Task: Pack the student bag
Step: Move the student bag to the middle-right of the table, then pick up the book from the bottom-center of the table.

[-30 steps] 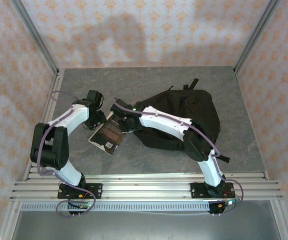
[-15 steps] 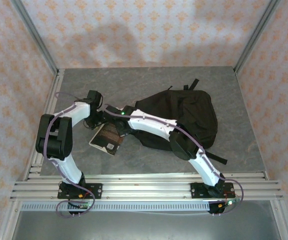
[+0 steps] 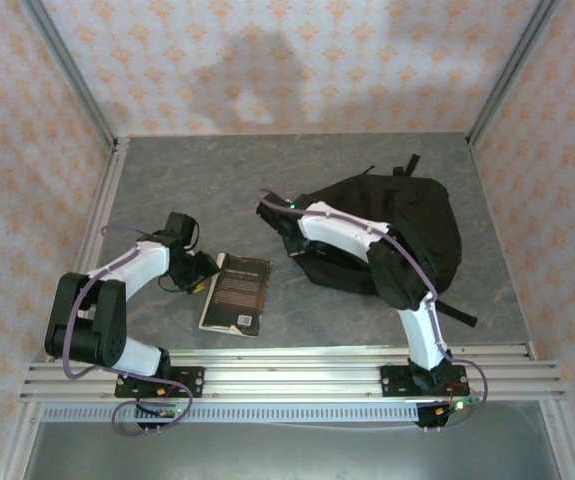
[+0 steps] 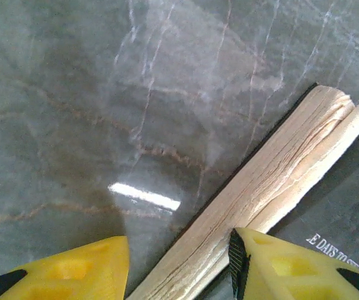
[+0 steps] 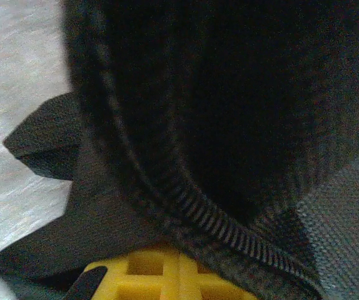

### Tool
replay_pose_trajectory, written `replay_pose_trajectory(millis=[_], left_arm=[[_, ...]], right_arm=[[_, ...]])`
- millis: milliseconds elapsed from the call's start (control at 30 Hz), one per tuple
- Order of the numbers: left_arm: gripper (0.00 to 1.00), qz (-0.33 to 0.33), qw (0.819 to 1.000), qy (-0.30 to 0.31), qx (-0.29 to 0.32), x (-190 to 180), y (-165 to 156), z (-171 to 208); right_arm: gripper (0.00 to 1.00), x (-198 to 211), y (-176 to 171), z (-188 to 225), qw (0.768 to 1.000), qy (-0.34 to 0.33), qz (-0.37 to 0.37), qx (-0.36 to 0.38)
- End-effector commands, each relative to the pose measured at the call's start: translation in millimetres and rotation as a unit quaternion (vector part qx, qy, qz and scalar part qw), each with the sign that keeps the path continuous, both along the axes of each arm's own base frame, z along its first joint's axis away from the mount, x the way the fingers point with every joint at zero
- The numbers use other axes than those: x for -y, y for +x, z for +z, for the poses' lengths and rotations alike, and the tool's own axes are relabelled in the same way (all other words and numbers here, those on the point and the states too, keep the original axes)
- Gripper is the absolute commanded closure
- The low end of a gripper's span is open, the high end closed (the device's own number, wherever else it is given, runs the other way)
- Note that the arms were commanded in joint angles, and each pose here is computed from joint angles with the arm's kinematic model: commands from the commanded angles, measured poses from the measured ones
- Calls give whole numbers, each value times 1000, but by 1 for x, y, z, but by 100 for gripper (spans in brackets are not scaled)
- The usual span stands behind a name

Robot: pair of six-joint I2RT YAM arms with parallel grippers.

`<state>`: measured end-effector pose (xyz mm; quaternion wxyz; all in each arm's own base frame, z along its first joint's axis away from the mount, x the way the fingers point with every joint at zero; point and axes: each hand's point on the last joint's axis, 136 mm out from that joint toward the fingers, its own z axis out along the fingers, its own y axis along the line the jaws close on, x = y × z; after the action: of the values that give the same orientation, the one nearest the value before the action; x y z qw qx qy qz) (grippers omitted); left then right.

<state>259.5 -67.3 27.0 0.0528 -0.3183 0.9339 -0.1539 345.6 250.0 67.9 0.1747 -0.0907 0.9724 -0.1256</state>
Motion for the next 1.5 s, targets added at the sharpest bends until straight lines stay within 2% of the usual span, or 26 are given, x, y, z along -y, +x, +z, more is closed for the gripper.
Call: replay_pose_trajectory(millis=[0,167,267,400,500,600,700,800,1000,1267,1467], left_arm=[[54,11,1000,21,-4,-7,-8,12],[54,4,997,74,26,-24,4,39],[54,-8,996,82,35,-26,7,47],[53,-42,997,29,54,-5,11,48],[52,-62,996,-12,63,10,10,44],[51,-79,995,-20,62,16,7,37],[51,-90,995,-12,38,15,0,22],[51,-91,996,-5,18,12,-5,10],[51,-97,995,8,-2,14,-9,0],[56,-92,995,12,-42,14,-17,-21],[67,-94,994,-5,-53,21,-17,-28]], right_arm=[[91,11,7,55,999,-7,16,52],[57,-7,-10,116,993,60,47,88],[50,-25,-32,135,987,113,80,85],[51,-77,-73,121,956,262,129,-6],[51,-103,-91,89,938,316,116,-86],[51,-115,-96,51,932,327,86,-131],[51,-120,-93,22,934,320,55,-146],[50,-119,-88,-1,941,299,31,-154],[49,-123,-89,-33,941,287,12,-182],[52,-161,-99,-41,900,367,22,-233],[54,-180,-102,-28,876,404,49,-258]])
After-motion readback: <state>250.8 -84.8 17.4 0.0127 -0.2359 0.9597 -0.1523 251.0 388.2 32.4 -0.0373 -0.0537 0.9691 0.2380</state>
